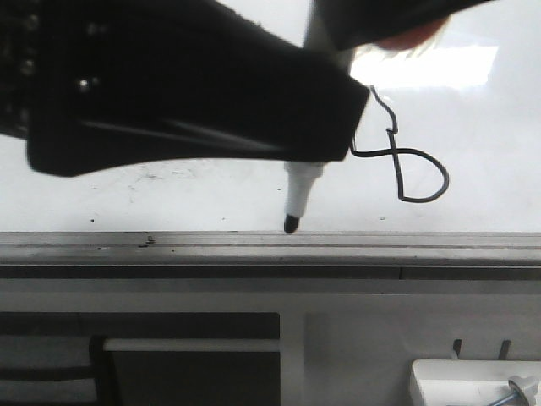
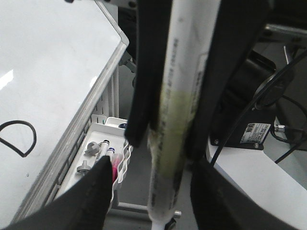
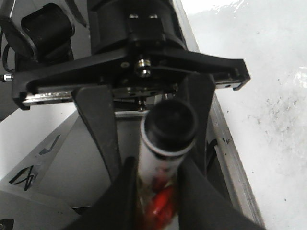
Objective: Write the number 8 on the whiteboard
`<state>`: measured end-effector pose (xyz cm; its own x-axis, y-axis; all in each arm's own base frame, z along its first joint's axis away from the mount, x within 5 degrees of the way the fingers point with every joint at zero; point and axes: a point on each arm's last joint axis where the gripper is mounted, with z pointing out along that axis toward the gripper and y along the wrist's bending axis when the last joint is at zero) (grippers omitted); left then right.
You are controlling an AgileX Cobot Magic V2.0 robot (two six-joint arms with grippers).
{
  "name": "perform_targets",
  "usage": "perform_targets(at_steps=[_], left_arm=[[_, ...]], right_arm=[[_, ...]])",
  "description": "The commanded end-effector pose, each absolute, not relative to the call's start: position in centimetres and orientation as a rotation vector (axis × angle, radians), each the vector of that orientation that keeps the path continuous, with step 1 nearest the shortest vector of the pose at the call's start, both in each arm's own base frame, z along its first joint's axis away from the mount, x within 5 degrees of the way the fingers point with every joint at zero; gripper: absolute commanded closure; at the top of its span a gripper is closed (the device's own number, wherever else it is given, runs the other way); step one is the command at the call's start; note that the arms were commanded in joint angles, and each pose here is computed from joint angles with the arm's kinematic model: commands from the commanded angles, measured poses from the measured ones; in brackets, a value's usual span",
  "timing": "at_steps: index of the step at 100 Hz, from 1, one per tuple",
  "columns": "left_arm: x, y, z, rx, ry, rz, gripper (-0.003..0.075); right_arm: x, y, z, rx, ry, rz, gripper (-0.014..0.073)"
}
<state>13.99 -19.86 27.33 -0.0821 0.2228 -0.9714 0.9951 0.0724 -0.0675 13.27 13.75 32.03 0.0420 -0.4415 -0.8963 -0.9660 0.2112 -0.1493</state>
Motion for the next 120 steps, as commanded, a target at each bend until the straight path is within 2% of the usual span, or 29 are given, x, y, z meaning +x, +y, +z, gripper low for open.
perform_targets(at_steps=[1, 8, 24, 40, 47, 54, 59, 66, 70, 75, 89, 96, 102, 104, 105, 117, 120], left_arm=[[13.8, -20.2, 29.1, 1.238, 1.386, -1.174, 0.0398], [13.8, -20.2, 29.0, 1.240, 1.389, -1.172, 0.0469], [13.9, -20.2, 29.0, 1.243, 1.397, -1.162, 0.0743], [13.9, -20.1, 28.7, 1.262, 1.406, -1.147, 0.0741], [13.8, -20.1, 28.7, 1.268, 1.404, -1.149, 0.0741], [13.6, -20.1, 28.7, 1.275, 1.396, -1.163, 0.0741], [13.5, -20.1, 28.7, 1.279, 1.390, -1.174, 0.0741], [13.5, -20.1, 28.7, 1.285, 1.388, -1.174, 0.0741], [13.5, -20.1, 28.6, 1.286, 1.392, -1.176, 0.0741], [13.5, -20.1, 28.6, 1.282, 1.414, -1.184, 0.0741], [13.9, -20.0, 28.2, 1.240, 1.492, -1.162, 0.0741], [14.5, -19.9, 27.9, 1.179, 1.575, -1.114, 0.0741], [15.3, -19.6, 27.5, 1.094, 1.673, -1.051, 0.0741], [15.6, -19.5, 27.4, 1.061, 1.703, -1.025, 0.0741], [15.7, -19.5, 27.4, 1.049, 1.714, -1.017, 0.0741], [17.5, -18.7, 26.7, 0.832, 1.862, -0.877, 0.0741], [17.8, -18.7, 26.7, 0.801, 1.884, -0.850, 0.0741]], right_arm=[[13.7, 14.0, 33.0, -1.315, 1.526, 0.724, 0.0648], [13.8, 14.1, 32.9, -1.318, 1.531, 0.728, 0.0648], [13.8, 14.2, 33.1, -1.289, 1.530, 0.757, 0.0648], [14.0, 14.2, 33.4, -1.225, 1.534, 0.774, 0.0629], [14.2, 14.1, 33.5, -1.208, 1.539, 0.757, 0.0538], [14.4, 14.1, 33.6, -1.178, 1.543, 0.743, 0.0366], [14.4, 14.0, 33.8, -1.157, 1.540, 0.732, 0.0208], [14.4, 13.7, 34.3, -1.113, 1.528, 0.705, 0.0053], [14.3, 13.3, 34.7, -1.083, 1.515, 0.671, 0.0001], [14.0, 12.9, 35.3, -1.052, 1.494, 0.638, -0.0016], [12.9, 11.4, 37.1, -0.951, 1.421, 0.540, 0.0041], [12.1, 10.7, 37.9, -0.911, 1.382, 0.509, 0.0121], [11.6, 10.2, 38.4, -0.883, 1.357, 0.487, 0.0238], [11.4, 10.0, 38.6, -0.871, 1.348, 0.481, 0.0303], [11.4, 10.0, 38.7, -0.866, 1.346, 0.480, 0.0303], [11.0, 9.3, 39.2, -0.810, 1.329, 0.449, 0.0649], [11.1, 9.3, 39.2, -0.800, 1.334, 0.451, 0.0660]])
